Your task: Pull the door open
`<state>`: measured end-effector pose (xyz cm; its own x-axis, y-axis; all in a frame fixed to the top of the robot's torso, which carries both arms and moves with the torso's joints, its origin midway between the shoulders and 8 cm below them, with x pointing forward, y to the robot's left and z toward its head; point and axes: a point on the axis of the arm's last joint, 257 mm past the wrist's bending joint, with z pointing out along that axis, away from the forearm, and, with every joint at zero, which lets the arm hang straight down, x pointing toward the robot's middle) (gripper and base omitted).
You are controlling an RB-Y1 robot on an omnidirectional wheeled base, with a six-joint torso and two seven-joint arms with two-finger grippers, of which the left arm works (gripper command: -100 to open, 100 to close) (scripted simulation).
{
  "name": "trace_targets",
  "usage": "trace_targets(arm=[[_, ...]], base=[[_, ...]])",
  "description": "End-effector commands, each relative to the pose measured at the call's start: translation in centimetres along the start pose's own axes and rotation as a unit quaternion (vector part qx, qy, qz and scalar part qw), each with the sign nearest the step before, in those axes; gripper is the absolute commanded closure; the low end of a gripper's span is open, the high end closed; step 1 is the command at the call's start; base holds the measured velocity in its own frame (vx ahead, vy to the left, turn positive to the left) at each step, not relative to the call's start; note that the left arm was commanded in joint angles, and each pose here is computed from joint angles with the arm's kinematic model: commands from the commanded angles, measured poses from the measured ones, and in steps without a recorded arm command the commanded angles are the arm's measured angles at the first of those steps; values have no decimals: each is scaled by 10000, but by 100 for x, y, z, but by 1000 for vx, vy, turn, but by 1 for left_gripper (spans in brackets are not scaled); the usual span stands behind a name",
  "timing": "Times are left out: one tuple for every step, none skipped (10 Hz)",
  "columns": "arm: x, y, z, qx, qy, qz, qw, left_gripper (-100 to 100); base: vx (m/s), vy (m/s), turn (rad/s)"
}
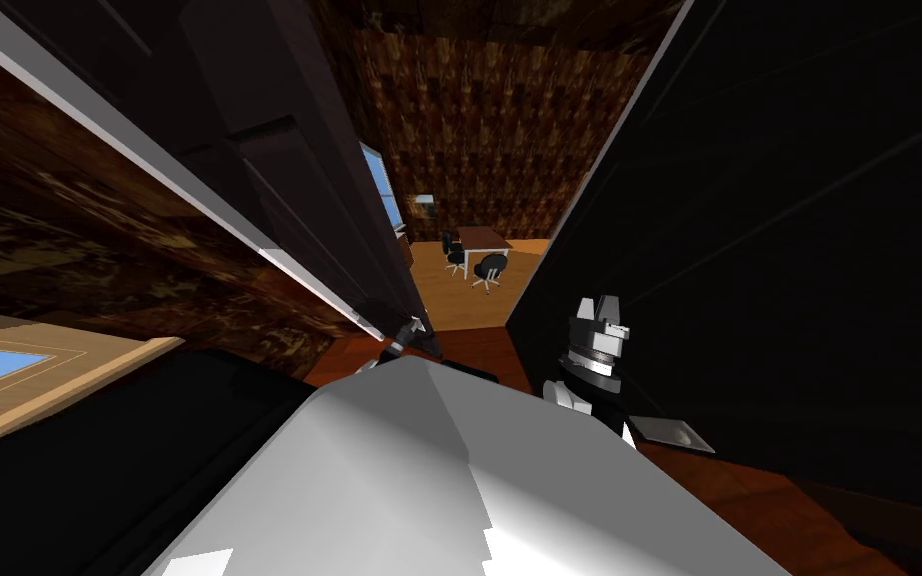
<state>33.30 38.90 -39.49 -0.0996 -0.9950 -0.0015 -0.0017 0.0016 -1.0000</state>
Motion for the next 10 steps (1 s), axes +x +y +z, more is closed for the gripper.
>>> trace_targets(arm=[[-2, 24, 63, -18, -1, 15, 10000, 100], [-2, 25, 125, -14, -3, 23, 10000, 100], [-1, 25, 193, -10, -4, 31, 10000, 100], [2, 24, 263, -6, -5, 38, 10000, 100], [6, 22, 337, -2, -6, 43, 10000, 100], [13, 20, 412, 1, -6, 46, 10000, 100], [21, 17, 488, 4, -5, 47, 10000, 100], [32, 13, 563, 6, -3, 46, 10000, 100], [44, 8, 636, 8, -1, 43, 10000, 100], [65, -1, 741, 10, 5, 36, 10000, 100]], base=[[-160, 40, -76], [-153, 35, -96], [-181, 68, -104], [-192, 84, -118], [-224, 48, -145], [-224, 55, -99], [-226, 83, -120], [-199, 84, -128], [-179, 86, -118], [-232, 104, -140]])
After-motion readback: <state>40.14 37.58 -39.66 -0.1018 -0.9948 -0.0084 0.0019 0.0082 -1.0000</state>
